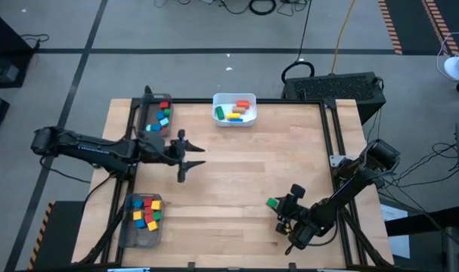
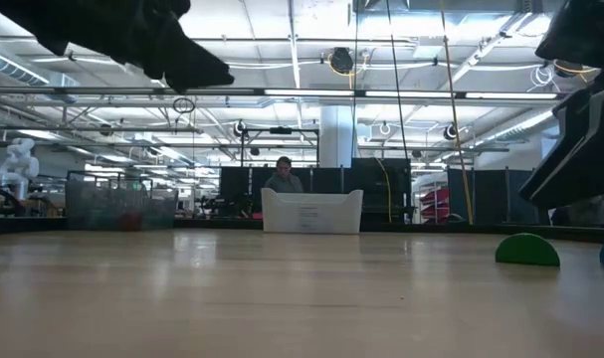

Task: Sort blocks by size
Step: Put the green semicircle block into the top black bin

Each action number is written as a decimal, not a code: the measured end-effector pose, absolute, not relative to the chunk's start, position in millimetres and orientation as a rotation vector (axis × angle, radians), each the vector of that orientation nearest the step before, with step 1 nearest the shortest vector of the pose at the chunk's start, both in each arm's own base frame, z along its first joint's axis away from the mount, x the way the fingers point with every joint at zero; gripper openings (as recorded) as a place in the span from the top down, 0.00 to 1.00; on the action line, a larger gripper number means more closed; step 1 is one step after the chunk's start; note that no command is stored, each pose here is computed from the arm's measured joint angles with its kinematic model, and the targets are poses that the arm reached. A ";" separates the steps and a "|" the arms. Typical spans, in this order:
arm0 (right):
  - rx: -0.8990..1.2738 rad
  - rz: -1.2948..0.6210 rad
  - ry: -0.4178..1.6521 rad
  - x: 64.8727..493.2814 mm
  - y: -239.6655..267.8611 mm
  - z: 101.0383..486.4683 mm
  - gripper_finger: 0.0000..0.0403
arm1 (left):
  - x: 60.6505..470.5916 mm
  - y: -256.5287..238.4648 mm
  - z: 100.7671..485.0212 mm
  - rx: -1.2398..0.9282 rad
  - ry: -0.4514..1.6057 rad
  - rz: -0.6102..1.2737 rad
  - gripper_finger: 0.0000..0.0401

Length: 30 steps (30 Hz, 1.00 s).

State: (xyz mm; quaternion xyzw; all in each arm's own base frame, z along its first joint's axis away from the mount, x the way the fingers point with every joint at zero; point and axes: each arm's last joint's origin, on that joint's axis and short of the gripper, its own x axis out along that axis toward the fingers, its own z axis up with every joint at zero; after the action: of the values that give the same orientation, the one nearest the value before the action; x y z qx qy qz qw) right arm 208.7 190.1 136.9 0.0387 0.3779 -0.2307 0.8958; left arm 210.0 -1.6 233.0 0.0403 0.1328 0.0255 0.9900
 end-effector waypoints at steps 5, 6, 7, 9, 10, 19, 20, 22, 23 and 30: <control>0.116 -0.496 0.776 209.4 191.0 133.8 0.58 | 220.9 -8.4 220.2 0.112 0.313 0.014 0.51; 0.113 -0.502 0.782 209.4 190.7 131.7 0.57 | 223.4 -9.7 218.1 0.114 0.314 0.009 0.51; 0.117 -0.512 0.786 209.8 190.4 129.1 0.56 | 226.3 -11.1 216.4 0.116 0.307 0.003 0.51; 0.131 -0.536 0.788 210.5 190.1 123.7 0.53 | 231.1 -14.0 213.3 0.138 0.298 -0.011 0.51; 0.131 -0.544 0.791 210.6 190.1 121.4 0.52 | 233.3 -15.4 211.5 0.144 0.296 -0.018 0.51; 0.147 -0.572 0.837 213.1 191.5 102.9 0.40 | 247.4 -17.9 195.6 0.162 0.310 -0.027 0.51; 0.150 -0.575 0.836 213.2 191.8 102.0 0.40 | 248.4 -18.0 194.4 0.162 0.311 -0.027 0.51; 0.146 -0.582 0.824 214.6 192.2 98.7 0.42 | 250.5 -18.2 192.3 0.162 0.308 -0.027 0.51; 0.145 -0.585 0.822 215.3 192.1 97.3 0.44 | 251.8 -18.3 191.9 0.162 0.299 -0.027 0.51; 0.177 -0.590 0.804 220.8 190.2 96.9 0.63 | 255.4 -18.7 190.5 0.224 0.274 -0.038 0.51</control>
State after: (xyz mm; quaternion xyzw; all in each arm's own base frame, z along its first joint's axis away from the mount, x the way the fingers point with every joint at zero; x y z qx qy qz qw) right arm 220.8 190.2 96.9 0.0846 0.3850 -0.2827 0.8745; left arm 255.4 -18.7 190.5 0.1113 0.1361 -0.0189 0.9842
